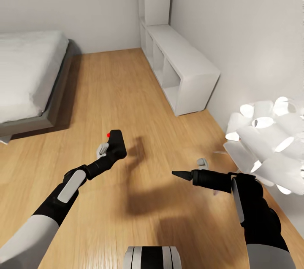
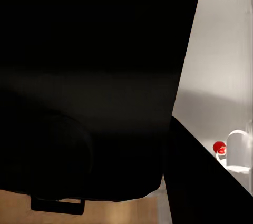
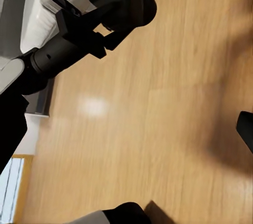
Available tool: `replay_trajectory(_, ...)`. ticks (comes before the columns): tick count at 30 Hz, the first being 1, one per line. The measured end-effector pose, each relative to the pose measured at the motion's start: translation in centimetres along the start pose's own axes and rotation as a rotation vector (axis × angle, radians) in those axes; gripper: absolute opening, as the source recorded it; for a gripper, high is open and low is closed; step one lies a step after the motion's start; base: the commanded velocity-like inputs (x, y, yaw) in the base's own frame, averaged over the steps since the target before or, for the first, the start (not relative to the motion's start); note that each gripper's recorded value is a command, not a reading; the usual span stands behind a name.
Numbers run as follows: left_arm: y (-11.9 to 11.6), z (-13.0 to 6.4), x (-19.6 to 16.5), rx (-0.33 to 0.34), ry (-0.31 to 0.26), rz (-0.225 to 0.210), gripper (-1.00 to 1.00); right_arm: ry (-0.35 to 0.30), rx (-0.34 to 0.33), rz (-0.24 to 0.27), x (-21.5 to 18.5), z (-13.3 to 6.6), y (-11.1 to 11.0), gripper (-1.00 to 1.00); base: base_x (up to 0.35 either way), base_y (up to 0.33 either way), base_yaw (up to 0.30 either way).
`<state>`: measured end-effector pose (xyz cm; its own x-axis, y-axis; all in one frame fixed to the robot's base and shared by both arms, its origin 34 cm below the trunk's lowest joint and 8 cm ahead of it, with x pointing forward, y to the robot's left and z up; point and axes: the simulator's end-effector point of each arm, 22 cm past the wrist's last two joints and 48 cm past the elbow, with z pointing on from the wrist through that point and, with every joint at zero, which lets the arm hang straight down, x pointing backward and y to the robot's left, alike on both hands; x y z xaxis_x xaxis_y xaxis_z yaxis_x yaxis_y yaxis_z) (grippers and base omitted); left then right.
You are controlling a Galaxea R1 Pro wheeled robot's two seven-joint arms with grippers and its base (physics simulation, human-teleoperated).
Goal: Attach the digital camera to the camera tripod in the bedroom.
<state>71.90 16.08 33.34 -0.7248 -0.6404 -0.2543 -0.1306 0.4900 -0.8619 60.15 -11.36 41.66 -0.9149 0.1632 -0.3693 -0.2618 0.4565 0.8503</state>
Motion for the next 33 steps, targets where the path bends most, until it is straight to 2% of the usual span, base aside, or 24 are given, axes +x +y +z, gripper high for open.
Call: replay_trajectory(33,-6.9,-2.7,-3.1,0.068,-0.063,0.054,-1.00,-0.068,-0.023,-0.138,-3.6,-2.7,6.7,1.00,0.000,0.000,0.000)
